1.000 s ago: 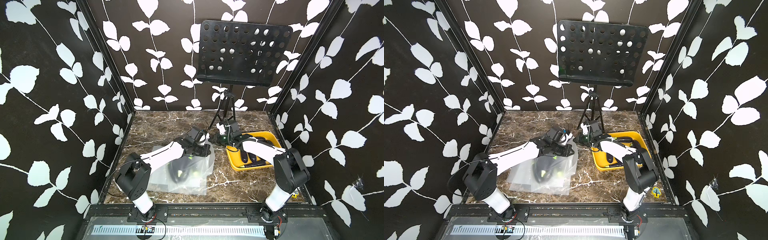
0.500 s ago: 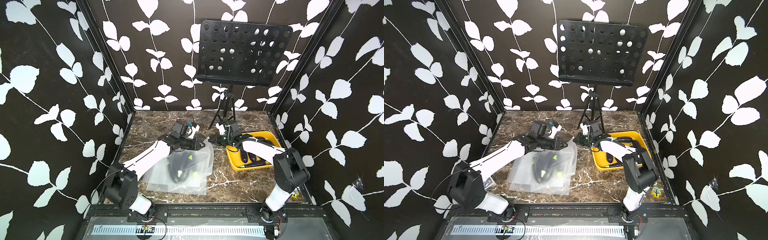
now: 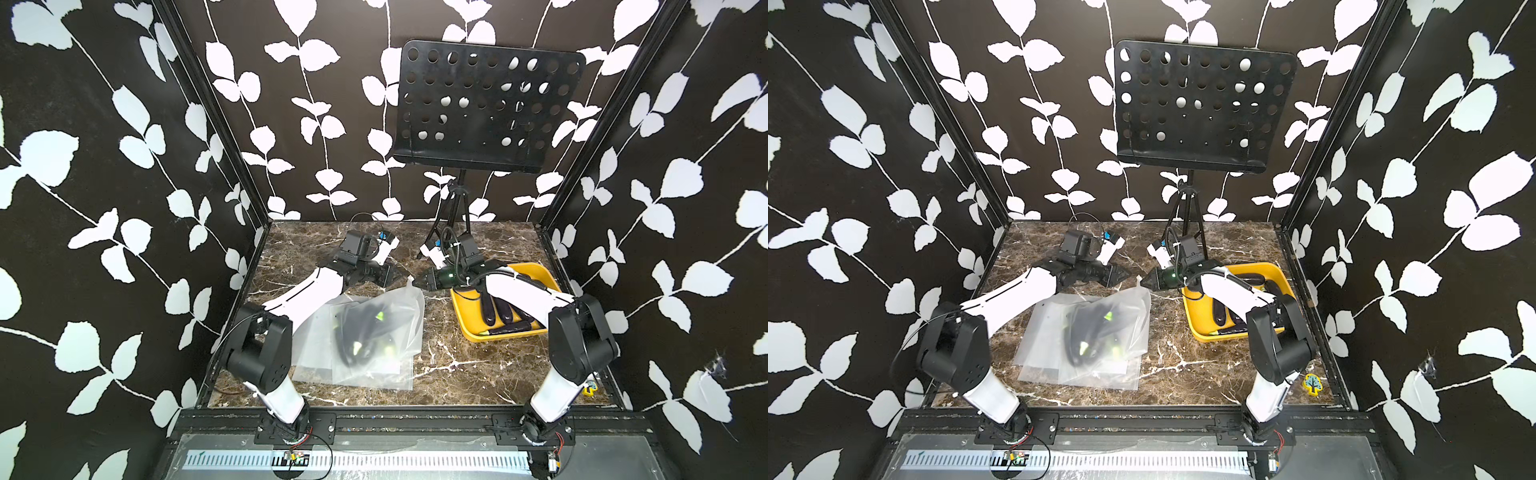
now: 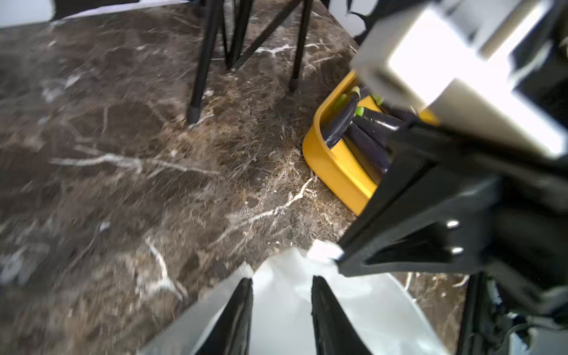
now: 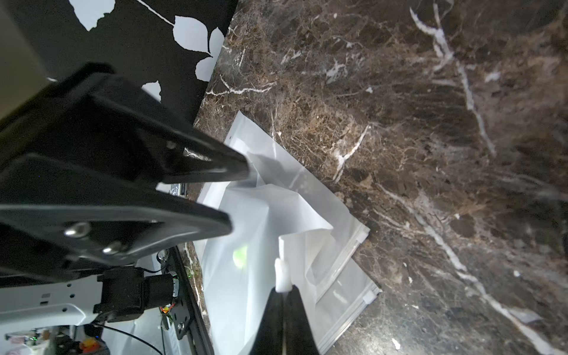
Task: Place the eggplant in a zip-top bag and seal the zipper
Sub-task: Zip the zipper on the zipper food storage bag.
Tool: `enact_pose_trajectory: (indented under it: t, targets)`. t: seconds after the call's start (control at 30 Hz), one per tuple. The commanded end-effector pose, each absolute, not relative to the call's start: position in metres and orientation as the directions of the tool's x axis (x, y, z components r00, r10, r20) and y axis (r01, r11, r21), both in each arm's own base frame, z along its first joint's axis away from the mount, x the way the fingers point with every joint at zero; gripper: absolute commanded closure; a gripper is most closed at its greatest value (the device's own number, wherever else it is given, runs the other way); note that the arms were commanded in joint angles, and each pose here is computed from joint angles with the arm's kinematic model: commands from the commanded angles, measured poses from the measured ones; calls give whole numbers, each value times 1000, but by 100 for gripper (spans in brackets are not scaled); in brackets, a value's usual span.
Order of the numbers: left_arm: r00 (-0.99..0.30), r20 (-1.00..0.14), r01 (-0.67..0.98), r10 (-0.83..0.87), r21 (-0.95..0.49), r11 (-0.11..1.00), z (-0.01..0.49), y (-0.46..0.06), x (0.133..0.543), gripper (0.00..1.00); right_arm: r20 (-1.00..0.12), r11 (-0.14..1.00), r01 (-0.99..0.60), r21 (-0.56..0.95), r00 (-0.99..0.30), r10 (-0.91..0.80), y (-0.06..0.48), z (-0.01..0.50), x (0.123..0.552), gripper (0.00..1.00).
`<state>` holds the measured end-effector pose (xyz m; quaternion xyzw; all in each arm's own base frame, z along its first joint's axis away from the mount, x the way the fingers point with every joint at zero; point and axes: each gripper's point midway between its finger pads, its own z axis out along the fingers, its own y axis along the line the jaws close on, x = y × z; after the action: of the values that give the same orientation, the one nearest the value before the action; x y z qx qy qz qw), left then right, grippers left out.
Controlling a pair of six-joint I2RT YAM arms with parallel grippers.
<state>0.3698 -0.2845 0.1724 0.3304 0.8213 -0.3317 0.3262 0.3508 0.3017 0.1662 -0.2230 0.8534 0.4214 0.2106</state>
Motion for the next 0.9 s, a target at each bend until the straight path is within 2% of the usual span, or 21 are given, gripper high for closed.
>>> enact_pose_trajectory:
  t: [0.0, 0.03, 0.13, 0.27, 0.4, 0.53, 0.87]
  targets:
    - [-325, -849, 925, 417, -193, 327, 184, -288, 373, 63, -586, 505, -656, 561, -746, -317, 296, 164, 341, 98]
    - [-291, -858, 946, 423, -194, 259, 188, -290, 369, 63, -595, 501, -666, 552, -736, -323, 297, 164, 341, 98]
    - [-217, -867, 974, 448, -162, 159, 194, -294, 363, 62, -603, 499, -679, 539, -724, -334, 297, 162, 343, 98]
    - [-136, -917, 989, 375, -106, 98, 196, -305, 362, 58, -620, 475, -698, 536, -707, -340, 299, 164, 341, 97]
    - [-115, -918, 993, 379, -108, 42, 191, -315, 353, 56, -631, 470, -710, 525, -695, -346, 297, 164, 337, 97]
    - [-114, -917, 993, 382, -117, 14, 187, -322, 344, 57, -632, 470, -709, 526, -695, -342, 298, 166, 338, 97]
    - [-145, -905, 989, 400, -144, 33, 175, -318, 345, 59, -634, 483, -707, 516, -695, -340, 297, 167, 342, 97]
